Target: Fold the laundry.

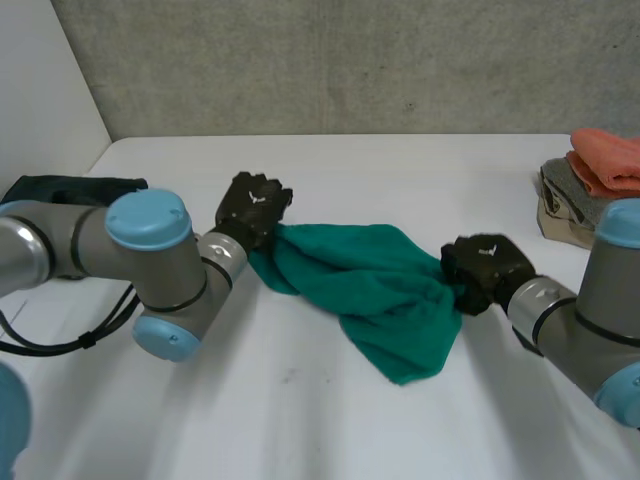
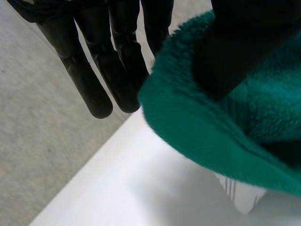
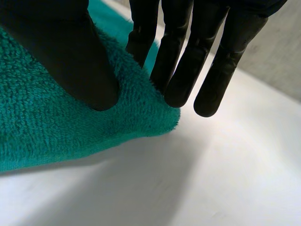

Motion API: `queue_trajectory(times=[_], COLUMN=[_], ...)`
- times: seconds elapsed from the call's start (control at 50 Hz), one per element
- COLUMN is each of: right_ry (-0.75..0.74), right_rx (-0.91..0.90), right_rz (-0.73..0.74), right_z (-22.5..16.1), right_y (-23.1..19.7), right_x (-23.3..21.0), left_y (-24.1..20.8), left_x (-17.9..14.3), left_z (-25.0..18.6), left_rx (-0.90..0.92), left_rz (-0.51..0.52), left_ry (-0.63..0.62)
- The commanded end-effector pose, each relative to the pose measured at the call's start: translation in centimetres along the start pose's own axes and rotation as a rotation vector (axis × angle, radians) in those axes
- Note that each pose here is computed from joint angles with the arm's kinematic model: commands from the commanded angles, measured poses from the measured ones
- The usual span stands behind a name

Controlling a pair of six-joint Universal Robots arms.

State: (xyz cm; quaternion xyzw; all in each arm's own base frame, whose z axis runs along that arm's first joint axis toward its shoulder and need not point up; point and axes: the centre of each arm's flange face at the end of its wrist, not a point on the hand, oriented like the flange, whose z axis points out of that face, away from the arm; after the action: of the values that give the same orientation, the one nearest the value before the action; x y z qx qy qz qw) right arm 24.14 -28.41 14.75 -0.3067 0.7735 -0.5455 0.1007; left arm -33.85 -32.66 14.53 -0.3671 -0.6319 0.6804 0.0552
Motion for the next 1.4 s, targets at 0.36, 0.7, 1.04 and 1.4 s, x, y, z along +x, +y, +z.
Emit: queue_trajectory(times=[0.36, 0.7, 1.04, 1.4], right_ry=[0.214, 0.023, -0.400, -0.090], right_rx=[0.509, 0.548, 0.278, -0.035], right_rz=[-0.199, -0.223, -0.289, -0.118], right_z=[-8.2, -2.4, -3.1, -6.1], right_y=[-17.7, -16.3, -6.3, -5.4], right_x=[5.4, -0.2, -11.6, -1.7], left_y=[-19.2, -13.6, -5.7, -7.4], left_x=[-7.6, -5.7, -5.0, -5.5], left_z=[-13.3, -11.8, -16.6, -9.2], left_rx=[0.363, 0.142, -0.255, 0.000], left_rz=[-0.225, -0.253, -0.114, -0.080], left_ry=[-0.154, -0.117, -0.127, -0.020])
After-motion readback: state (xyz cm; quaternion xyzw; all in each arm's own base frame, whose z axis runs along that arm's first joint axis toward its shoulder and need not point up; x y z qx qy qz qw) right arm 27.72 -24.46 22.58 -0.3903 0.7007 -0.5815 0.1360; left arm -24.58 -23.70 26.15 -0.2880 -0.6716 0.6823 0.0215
